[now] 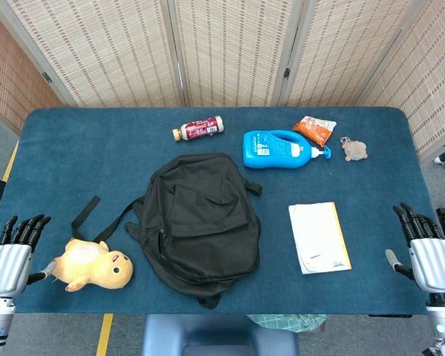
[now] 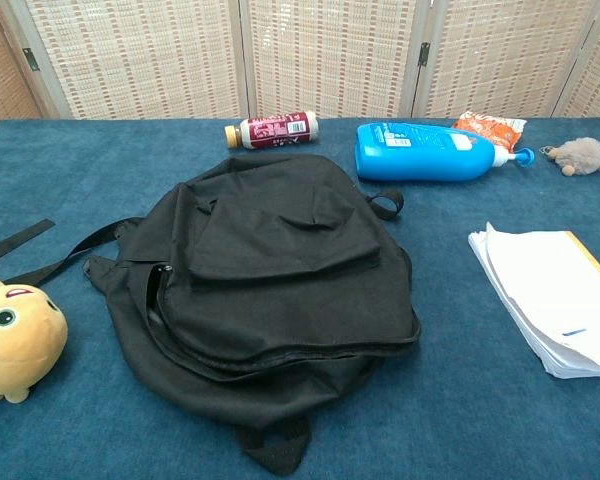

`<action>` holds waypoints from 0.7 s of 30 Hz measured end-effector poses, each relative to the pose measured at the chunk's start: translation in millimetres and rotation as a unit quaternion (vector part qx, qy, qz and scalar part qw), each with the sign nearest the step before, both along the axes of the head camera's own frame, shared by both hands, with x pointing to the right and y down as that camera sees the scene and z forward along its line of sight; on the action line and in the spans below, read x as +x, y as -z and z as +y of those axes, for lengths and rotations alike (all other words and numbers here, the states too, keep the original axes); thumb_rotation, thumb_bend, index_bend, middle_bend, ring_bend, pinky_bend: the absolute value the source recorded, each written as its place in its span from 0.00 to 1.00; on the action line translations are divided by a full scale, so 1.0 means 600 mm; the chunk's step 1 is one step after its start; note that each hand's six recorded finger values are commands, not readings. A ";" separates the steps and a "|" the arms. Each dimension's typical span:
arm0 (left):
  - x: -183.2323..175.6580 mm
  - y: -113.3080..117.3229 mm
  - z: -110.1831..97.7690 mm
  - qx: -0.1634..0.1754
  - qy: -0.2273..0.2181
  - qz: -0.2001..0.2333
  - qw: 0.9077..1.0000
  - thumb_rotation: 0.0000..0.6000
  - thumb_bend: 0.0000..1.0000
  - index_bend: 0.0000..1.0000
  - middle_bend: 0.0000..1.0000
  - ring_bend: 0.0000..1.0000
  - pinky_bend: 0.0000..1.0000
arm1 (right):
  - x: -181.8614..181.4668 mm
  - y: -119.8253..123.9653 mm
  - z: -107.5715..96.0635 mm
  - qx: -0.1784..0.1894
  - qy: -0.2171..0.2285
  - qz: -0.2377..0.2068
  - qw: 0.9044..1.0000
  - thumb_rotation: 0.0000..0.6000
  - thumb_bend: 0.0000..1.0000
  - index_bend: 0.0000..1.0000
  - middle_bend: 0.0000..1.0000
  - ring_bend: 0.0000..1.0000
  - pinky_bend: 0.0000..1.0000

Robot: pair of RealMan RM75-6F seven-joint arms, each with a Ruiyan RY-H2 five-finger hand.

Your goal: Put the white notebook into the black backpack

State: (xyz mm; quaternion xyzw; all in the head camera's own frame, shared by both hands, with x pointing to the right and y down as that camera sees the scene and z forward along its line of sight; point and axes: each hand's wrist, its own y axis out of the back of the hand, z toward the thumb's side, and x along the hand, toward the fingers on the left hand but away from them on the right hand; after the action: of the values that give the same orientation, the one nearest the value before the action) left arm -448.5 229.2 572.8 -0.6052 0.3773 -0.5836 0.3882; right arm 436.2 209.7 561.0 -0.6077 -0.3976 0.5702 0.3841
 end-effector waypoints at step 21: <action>-0.003 0.003 0.000 0.004 0.003 0.006 1.000 1.00 0.22 0.16 0.17 0.17 0.06 | -0.012 -0.037 0.006 -0.042 0.031 0.027 0.998 1.00 0.34 0.04 0.08 0.16 0.15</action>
State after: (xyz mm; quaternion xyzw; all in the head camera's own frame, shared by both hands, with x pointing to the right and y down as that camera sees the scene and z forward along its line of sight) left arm -450.0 229.4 571.0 -0.6059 0.3839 -0.5797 0.3865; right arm 428.9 213.4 582.9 -0.6195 -0.3438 0.5907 0.3861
